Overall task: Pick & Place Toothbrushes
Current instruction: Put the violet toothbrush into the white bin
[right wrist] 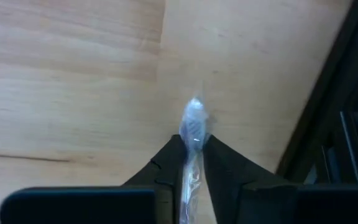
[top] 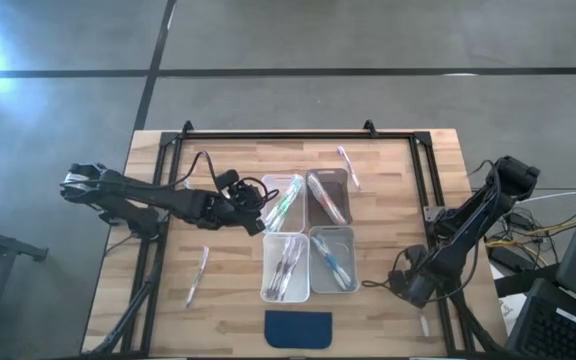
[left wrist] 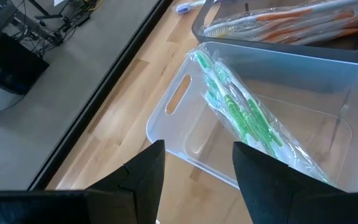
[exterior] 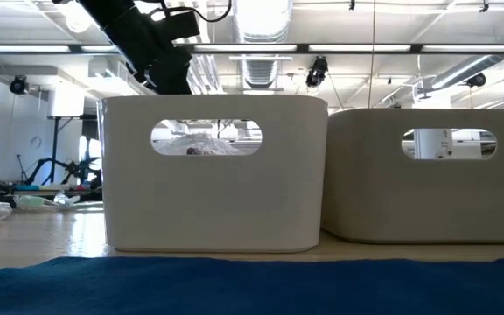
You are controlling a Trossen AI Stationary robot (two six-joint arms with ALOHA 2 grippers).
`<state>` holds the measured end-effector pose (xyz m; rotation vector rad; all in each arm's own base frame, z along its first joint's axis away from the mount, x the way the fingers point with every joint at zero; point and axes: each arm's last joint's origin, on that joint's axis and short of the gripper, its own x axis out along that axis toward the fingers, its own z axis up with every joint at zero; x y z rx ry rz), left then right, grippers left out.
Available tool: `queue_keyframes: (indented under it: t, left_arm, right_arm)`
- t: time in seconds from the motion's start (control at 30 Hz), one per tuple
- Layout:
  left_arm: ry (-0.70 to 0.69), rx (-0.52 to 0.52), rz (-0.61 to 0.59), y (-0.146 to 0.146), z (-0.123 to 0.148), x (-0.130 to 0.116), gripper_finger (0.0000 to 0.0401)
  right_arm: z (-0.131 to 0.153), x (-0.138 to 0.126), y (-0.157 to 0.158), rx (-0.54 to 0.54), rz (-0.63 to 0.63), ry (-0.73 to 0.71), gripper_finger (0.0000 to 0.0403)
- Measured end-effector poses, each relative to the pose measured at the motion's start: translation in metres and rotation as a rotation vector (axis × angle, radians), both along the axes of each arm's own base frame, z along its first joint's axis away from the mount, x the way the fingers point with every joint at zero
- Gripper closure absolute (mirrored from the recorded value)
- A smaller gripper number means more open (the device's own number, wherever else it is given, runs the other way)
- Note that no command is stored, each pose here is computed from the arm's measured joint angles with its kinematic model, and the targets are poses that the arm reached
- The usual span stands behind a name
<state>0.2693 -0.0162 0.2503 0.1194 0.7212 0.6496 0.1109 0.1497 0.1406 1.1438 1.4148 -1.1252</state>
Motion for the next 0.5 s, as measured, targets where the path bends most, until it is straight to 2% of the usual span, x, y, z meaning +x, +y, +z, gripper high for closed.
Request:
queue_keyframes:
  t: [0.17, 0.33, 0.5]
  left_arm:
    - [0.0, 0.0, 0.0, 0.0, 0.0, 0.0, 0.0208]
    - [0.0, 0.0, 0.0, 0.0, 0.0, 0.0, 0.0208]
    - [0.005, -0.004, -0.007, 0.0, 0.0, 0.0, 0.0208]
  right_arm:
    - [0.004, -0.001, -0.001, 0.022, 0.03, -0.019, 0.0385]
    - [0.014, -0.003, -0.005, 0.044, 0.041, -0.059, 0.0387]
    - [0.031, -0.006, -0.012, -0.007, 0.05, -0.126, 0.039]
